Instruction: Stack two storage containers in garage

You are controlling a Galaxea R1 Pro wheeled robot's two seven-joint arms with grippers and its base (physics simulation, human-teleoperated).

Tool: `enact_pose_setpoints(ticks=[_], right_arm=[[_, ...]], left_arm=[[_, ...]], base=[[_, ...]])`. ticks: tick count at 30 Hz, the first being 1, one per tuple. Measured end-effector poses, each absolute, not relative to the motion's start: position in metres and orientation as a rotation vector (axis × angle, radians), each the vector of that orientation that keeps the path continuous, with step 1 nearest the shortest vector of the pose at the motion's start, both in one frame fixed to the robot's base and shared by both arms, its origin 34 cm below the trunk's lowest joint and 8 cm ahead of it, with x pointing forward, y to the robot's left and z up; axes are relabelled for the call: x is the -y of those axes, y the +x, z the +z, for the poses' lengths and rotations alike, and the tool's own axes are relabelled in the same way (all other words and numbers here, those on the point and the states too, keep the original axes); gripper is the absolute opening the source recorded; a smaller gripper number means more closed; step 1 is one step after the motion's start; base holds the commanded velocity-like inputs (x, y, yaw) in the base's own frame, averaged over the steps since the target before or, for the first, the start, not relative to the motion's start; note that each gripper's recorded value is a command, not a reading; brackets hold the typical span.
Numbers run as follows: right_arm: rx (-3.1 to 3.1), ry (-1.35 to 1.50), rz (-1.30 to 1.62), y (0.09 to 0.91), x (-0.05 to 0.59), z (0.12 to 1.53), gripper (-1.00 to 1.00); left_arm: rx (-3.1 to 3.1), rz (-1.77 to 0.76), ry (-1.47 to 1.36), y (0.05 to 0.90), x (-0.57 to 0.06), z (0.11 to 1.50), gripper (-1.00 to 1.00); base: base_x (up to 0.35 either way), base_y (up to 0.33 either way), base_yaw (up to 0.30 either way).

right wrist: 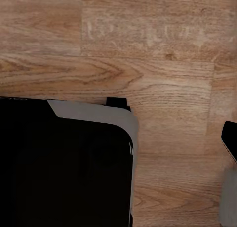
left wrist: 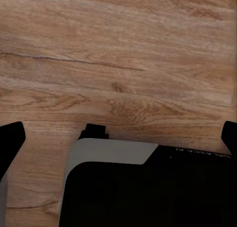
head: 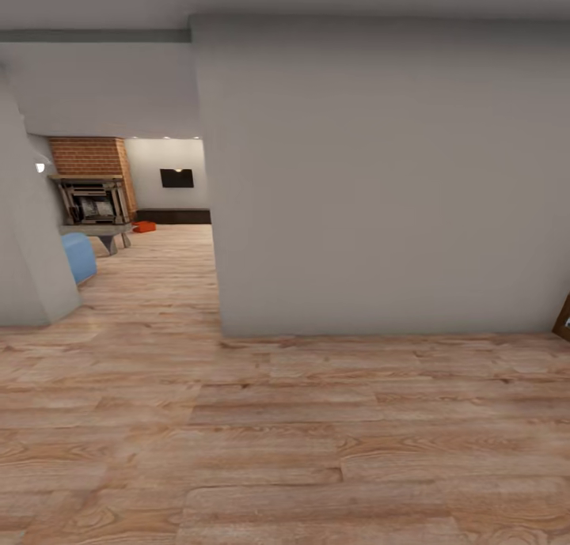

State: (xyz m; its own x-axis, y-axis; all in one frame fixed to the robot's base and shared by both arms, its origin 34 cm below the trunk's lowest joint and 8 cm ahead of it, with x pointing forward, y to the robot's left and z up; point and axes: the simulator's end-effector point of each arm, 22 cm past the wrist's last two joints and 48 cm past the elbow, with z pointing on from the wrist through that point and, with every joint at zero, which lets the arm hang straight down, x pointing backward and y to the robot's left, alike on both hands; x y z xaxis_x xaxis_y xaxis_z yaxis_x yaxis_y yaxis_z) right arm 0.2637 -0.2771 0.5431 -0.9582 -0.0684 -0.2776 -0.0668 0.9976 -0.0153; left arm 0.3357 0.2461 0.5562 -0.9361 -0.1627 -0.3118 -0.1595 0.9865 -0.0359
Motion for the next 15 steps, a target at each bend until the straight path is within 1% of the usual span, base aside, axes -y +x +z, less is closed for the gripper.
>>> enact_pose_setpoints(ticks=[15], right_arm=[[-2.857, -0.103, -0.008, 0.2639, 0.2769, 0.5432, 1.0]], left_arm=[[-2.812, -0.014, -0.234, 0.3358, -0.2461, 0.5562, 1.0]], base=[[0.322, 0.0, 0.0]])
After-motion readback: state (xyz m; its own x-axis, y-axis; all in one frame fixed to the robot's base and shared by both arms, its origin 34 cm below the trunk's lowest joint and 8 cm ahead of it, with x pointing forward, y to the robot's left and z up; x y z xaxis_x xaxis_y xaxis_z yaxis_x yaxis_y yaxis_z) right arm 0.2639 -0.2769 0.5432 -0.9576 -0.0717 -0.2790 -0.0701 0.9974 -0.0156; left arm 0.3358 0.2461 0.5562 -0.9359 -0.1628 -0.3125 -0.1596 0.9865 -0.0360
